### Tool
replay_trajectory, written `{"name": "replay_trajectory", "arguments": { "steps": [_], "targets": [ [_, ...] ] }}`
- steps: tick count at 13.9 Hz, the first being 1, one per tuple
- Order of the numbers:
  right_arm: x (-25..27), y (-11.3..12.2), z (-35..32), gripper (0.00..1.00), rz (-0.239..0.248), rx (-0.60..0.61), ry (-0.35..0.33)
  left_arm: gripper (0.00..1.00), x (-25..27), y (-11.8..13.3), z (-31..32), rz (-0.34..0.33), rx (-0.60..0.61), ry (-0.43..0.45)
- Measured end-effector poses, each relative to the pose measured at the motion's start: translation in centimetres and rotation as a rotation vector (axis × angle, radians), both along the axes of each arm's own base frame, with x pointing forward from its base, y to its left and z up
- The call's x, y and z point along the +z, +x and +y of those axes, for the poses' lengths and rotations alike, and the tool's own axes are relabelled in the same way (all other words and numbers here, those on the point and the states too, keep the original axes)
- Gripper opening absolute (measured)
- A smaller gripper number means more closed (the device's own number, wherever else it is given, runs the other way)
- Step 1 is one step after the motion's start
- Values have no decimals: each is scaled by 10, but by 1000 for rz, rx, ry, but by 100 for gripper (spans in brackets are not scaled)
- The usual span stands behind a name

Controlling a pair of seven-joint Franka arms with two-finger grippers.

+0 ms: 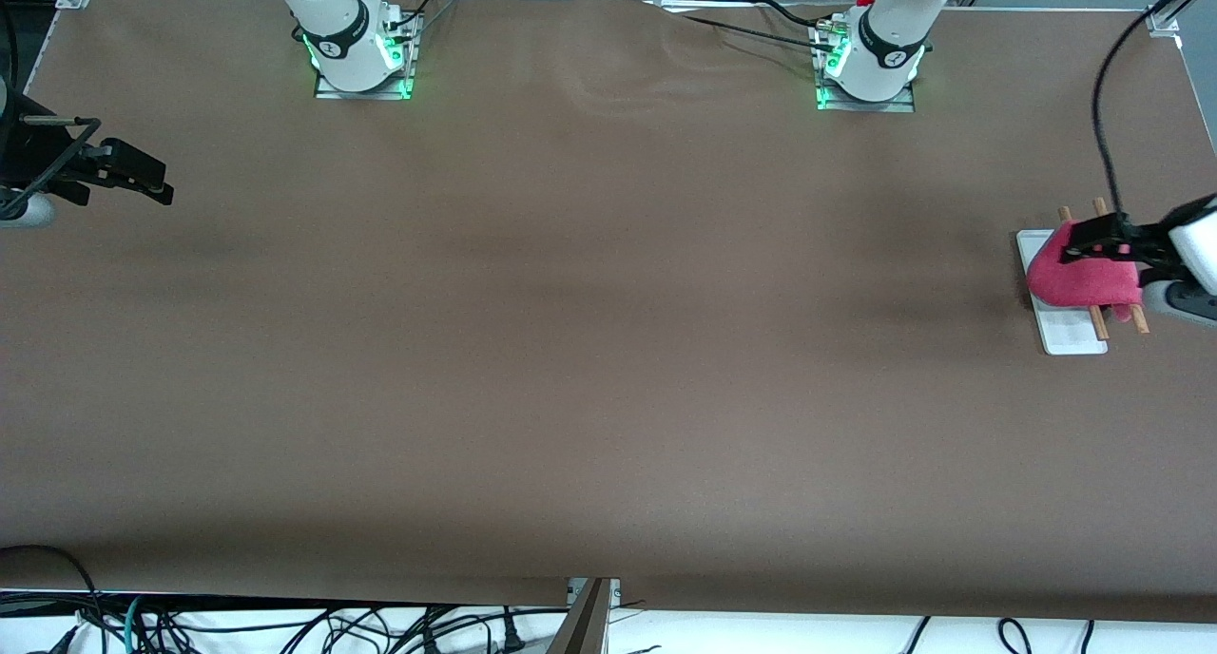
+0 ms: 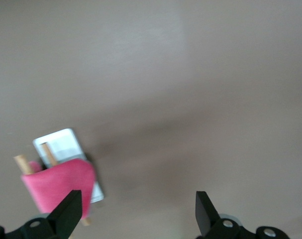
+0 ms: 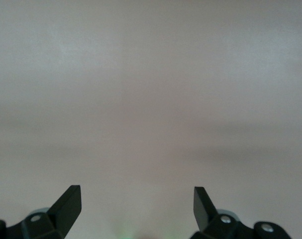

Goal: Pass towel and hang on rack
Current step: 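Release the towel and raise the left gripper from the rack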

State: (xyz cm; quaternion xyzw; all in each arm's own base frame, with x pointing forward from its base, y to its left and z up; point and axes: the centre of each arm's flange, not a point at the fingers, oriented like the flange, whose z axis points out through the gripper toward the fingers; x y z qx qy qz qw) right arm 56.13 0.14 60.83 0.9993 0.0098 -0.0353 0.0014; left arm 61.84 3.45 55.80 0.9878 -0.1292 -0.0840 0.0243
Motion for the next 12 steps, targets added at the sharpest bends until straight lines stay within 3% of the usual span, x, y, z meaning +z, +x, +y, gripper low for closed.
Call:
{"name": "replay_trajectory", "arguments": {
  "steps": [3, 5, 8, 12],
  "targets": [
    [-1, 1, 0, 100, 0, 0, 0, 100, 9, -7, -14, -5, 40, 35],
    [-1, 1, 0, 100, 0, 0, 0, 100, 12, -14, -28, -53, 40, 65],
    [-2, 1, 0, 100, -1, 0, 0, 100, 3, -47, -31, -148, 76, 57],
    [-2, 1, 0, 100, -1, 0, 0, 100, -1, -72, -22, -168, 99, 53]
  ]
}}
